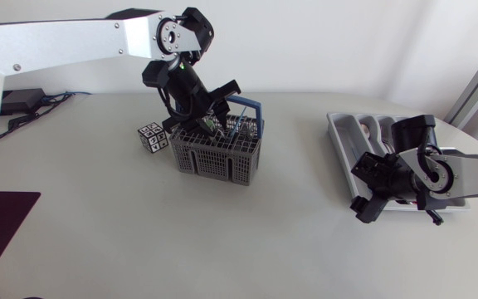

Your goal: Transfer all utensils from the basket to the drawer tray.

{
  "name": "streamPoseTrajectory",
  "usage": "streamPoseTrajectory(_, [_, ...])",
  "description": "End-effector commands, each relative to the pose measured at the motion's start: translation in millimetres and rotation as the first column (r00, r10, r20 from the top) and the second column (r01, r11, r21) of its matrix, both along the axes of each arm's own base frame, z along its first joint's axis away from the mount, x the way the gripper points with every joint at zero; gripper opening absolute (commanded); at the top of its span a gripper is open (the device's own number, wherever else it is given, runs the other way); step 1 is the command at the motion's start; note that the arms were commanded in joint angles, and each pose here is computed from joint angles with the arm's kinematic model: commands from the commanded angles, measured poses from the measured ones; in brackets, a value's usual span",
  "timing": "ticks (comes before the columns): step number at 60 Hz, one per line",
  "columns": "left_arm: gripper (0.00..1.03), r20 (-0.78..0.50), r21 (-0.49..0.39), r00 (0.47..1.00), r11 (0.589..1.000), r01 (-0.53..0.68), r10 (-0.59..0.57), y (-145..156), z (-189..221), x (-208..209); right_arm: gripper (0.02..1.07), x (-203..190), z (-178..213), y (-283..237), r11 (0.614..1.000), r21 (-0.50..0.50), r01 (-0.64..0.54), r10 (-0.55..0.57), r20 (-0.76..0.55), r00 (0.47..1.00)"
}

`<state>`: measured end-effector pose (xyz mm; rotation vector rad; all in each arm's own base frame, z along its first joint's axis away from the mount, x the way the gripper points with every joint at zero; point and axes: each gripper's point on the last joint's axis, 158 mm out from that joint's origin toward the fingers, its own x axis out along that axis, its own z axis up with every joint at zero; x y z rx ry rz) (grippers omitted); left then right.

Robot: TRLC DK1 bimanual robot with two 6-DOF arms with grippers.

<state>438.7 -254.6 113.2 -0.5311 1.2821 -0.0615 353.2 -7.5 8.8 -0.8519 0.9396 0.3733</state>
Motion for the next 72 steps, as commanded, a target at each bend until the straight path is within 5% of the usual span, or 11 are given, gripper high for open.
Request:
streamPoseTrajectory(1, [0.33,-0.022,-0.005,0.999,0.999,-0.047,0.047,-0.1,-6.3,8.9,1.00,-7.6,-11.5,1.9,1.000,0.005,0.002,-0.002,-0.027,1.000])
streamPoseTrajectory(49, [0.04,-0.054,-0.030,0.995,0.995,-0.091,0.089,6.2,-13.2,16.7,1.00,-8.7,-17.7,4.0,1.000,0.003,-0.006,0.006,-0.032,0.999])
streamPoseTrajectory(72, [0.04,-0.044,-0.062,0.997,0.995,-0.073,0.070,8.1,2.3,9.3,1.00,-6.9,-16.3,6.2,1.000,0.003,-0.012,0.013,-0.026,1.000])
